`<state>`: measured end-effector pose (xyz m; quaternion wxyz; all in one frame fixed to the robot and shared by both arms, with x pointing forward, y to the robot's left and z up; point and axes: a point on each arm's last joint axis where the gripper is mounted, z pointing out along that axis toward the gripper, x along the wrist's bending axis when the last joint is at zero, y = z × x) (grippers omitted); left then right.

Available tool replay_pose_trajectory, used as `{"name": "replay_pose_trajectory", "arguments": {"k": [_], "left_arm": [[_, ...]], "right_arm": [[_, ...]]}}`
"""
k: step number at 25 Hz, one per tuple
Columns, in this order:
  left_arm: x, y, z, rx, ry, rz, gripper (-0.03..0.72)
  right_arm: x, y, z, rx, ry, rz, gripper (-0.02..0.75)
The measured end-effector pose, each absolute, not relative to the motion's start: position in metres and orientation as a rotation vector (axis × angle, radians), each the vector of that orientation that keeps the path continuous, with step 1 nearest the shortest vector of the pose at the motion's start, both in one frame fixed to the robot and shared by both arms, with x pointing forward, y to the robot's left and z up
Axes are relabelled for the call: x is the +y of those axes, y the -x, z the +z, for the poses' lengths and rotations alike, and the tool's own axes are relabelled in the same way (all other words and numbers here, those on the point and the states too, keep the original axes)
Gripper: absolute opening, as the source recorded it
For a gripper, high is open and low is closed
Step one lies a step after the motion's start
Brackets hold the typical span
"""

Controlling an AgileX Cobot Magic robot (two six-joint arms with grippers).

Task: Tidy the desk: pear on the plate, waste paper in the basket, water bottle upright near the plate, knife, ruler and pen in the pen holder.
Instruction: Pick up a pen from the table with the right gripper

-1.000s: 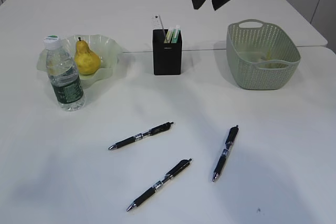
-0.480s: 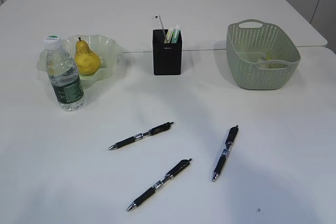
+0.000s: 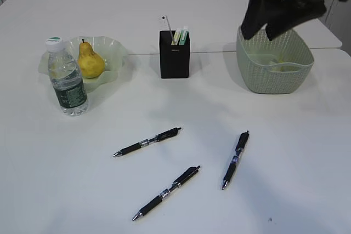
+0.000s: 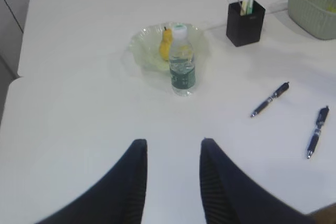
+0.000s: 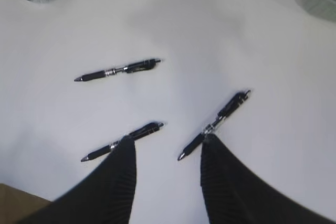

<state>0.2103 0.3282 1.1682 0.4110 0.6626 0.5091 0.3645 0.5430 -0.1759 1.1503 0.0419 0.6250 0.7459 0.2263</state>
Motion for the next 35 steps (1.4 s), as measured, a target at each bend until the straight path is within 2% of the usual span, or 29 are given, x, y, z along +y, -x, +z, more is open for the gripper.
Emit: {"name": "replay_pose_trajectory", "arguments": {"k": [8, 15, 25, 31, 35], "left_arm": [[0.325, -0.216, 1.162, 1.278, -1.689, 0.9, 0.237], [0.325, -0.216, 1.163, 1.266, -1.675, 0.91, 0.239], [0.325, -0.216, 1.164, 1.294, -1.645, 0.89, 0.241], [0.325, -0.216, 1.164, 1.314, -1.624, 0.876, 0.241], [0.325, -0.216, 1.163, 1.316, -1.624, 0.874, 0.241]], "right_arm": [[-0.188, -0.52, 1.105, 2.087, -2.276, 0.502, 0.334], [-0.193, -0.511, 1.067, 2.002, -2.405, 0.391, 0.334], [-0.189, -0.516, 1.052, 1.891, -2.499, 0.464, 0.335], [-0.181, -0.528, 1.03, 1.882, -2.591, 0.418, 0.436], [-0.178, -0.533, 1.021, 1.875, -2.616, 0.418, 0.458]]}}
